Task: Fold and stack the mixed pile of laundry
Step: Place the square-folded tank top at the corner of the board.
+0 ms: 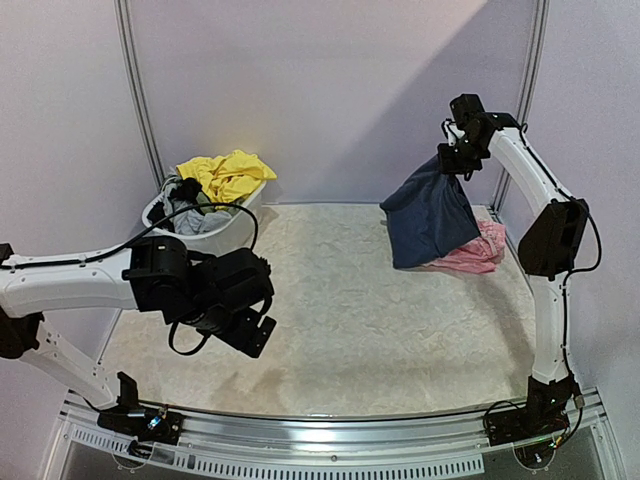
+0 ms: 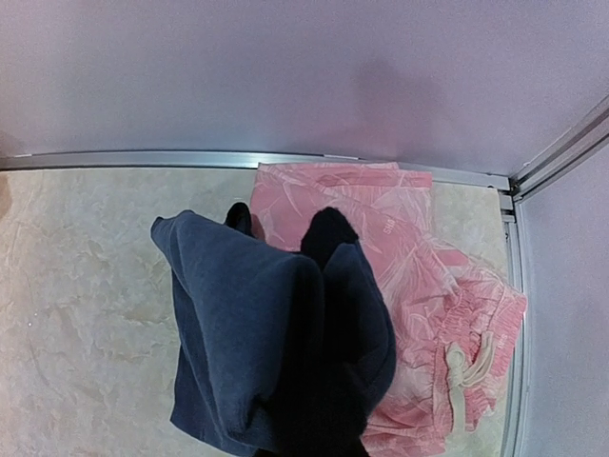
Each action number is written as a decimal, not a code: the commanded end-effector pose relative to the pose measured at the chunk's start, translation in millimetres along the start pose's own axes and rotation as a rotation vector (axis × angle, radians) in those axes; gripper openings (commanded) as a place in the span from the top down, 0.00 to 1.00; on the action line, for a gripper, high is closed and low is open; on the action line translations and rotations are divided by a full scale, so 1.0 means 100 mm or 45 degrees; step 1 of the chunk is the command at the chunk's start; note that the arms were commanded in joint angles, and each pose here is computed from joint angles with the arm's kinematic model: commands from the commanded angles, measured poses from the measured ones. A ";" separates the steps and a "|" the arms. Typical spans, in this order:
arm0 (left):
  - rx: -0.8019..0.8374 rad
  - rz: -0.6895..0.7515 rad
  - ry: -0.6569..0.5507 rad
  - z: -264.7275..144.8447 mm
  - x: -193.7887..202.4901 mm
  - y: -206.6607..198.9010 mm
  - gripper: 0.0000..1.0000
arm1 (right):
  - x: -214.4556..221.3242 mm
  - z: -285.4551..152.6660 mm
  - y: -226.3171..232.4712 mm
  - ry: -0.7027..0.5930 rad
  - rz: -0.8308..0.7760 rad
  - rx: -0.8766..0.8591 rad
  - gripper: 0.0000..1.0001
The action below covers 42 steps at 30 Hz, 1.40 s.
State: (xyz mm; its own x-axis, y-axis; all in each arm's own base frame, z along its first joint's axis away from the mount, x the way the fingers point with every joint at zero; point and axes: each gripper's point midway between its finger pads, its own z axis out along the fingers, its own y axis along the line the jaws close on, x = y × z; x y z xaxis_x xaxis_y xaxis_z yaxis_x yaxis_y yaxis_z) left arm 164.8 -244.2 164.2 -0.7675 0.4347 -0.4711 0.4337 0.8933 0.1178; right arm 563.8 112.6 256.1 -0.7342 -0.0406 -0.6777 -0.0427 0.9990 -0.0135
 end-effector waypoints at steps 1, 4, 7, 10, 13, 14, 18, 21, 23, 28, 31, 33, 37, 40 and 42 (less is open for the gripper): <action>0.013 -0.027 0.009 0.02 -0.08 -0.05 0.01 | -0.20 -0.21 -0.11 -0.084 -0.063 -0.002 1.00; 0.013 -0.011 0.019 0.04 -0.10 -0.09 0.02 | -0.19 -0.22 -0.12 -0.078 -0.069 -0.021 1.00; 0.004 0.002 0.031 0.07 -0.12 -0.12 0.02 | -0.19 -0.24 -0.13 -0.074 -0.079 -0.035 1.00; -0.002 0.008 0.035 0.08 -0.14 -0.14 0.02 | -0.19 -0.26 -0.17 -0.074 -0.098 -0.026 1.00; -0.007 0.013 0.039 0.09 -0.16 -0.15 0.02 | -0.21 -0.27 -0.30 -0.083 -0.092 -0.004 1.00; -0.010 0.014 0.042 0.10 -0.17 -0.16 0.02 | -0.21 -0.26 -0.33 -0.084 -0.087 0.002 1.00; -0.003 0.011 0.053 0.12 -0.19 -0.20 0.02 | -0.20 -0.11 -0.38 -0.075 -0.116 -0.013 1.00; 0.000 0.014 0.069 0.14 -0.21 -0.24 0.02 | -0.13 0.08 -0.37 -0.048 -0.145 -0.042 1.00; -0.004 0.022 0.086 0.16 -0.21 -0.26 0.02 | -0.08 0.19 -0.40 -0.032 -0.158 -0.035 1.00; -0.012 0.016 0.113 0.20 -0.19 -0.29 0.02 | -0.07 0.35 -0.53 -0.037 -0.183 -0.017 1.00; -0.019 0.016 0.130 0.23 -0.18 -0.31 0.02 | -0.08 0.42 -0.63 -0.039 -0.176 -0.003 1.00; -0.027 0.017 0.140 0.25 -0.18 -0.32 0.02 | -0.07 0.48 -0.68 -0.042 -0.178 -0.002 1.00; -0.042 0.017 0.165 0.29 -0.18 -0.32 0.02 | -0.07 0.60 -0.77 -0.049 -0.182 0.017 1.00; -0.051 0.018 0.172 0.30 -0.20 -0.32 0.02 | -0.03 0.71 -0.85 -0.035 -0.185 0.029 1.00; -0.059 0.015 0.172 0.31 -0.22 -0.31 0.02 | 0.01 0.77 -0.89 -0.019 -0.180 0.026 1.00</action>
State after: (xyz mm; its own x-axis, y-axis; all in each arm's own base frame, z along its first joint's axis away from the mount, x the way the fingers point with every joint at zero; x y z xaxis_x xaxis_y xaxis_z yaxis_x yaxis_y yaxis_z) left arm 175.6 -286.9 141.9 -0.8030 0.4755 -0.3593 0.4490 0.8791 0.1600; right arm 604.5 34.7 217.8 -0.7179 -0.1723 -0.6745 -0.1292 0.9850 -0.1141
